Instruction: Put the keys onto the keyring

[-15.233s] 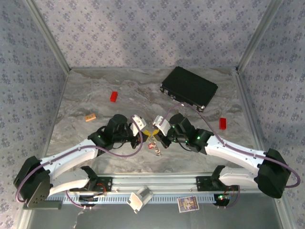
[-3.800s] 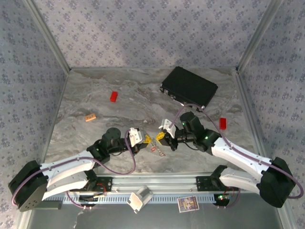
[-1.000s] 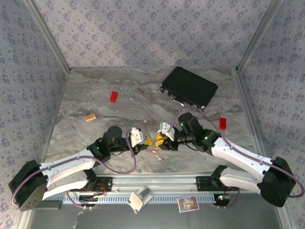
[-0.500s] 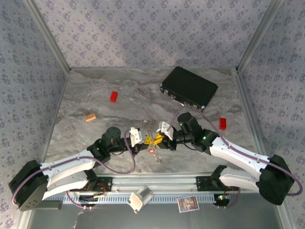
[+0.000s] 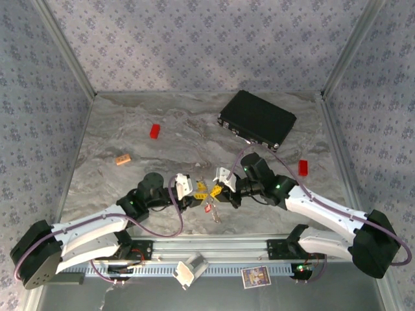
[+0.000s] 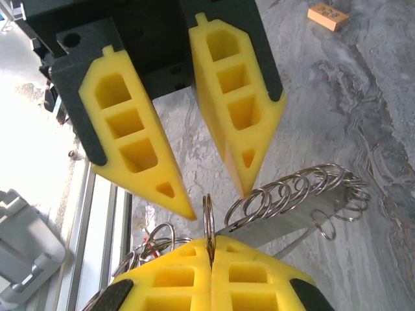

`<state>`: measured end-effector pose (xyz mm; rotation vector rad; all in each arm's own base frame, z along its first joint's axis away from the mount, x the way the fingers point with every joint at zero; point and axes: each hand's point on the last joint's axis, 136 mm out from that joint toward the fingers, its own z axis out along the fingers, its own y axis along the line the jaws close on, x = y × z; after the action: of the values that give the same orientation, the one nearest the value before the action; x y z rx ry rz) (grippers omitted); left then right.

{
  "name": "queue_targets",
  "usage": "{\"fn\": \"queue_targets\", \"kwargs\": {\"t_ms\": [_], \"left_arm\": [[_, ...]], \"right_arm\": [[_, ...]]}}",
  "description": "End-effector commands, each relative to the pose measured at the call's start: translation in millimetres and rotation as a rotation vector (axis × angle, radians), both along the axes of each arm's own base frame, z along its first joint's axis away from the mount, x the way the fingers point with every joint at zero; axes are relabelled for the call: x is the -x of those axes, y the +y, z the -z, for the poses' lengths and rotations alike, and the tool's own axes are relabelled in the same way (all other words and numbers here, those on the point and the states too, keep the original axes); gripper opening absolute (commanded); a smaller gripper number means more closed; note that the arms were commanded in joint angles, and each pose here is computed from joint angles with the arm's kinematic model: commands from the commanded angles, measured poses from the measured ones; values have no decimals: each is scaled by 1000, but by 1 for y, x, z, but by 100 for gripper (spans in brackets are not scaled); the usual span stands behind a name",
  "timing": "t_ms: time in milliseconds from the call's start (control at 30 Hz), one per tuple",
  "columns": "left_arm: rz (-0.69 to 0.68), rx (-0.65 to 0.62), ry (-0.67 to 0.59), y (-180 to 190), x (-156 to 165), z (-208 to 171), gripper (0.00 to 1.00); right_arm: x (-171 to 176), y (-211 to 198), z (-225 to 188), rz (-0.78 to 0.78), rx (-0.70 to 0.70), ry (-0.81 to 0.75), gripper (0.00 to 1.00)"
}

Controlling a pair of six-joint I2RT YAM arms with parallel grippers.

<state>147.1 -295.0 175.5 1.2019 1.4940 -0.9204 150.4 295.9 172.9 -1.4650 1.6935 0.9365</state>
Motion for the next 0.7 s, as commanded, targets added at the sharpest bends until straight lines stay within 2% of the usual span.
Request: {"fn": "queue_targets", "kwargs": {"t_ms": [0,100,300,433,567,667], "left_arm": [[6,-41,-28,-2,-2,-8,26],[27,-81,-12,-4,-1,-1,25],[52,-82,-10,-9,0,-2,22],[65,-85,-13,-10,1,-3,17],[86,-73,-12,-11,5,-5,6],[91,-56,-8,-11,7,-7,0]], "right_arm": [[0,1,-12,-31,28,-43,0],[1,1,-9,-43,70,-49,0],[-1,4,-1,-58,177,-79,0],[-2,6,1,-66,217,-95,0],[-1,8,-1,-71,203,-84,0],[-4,8,-6,-36,126,-51,1]]}}
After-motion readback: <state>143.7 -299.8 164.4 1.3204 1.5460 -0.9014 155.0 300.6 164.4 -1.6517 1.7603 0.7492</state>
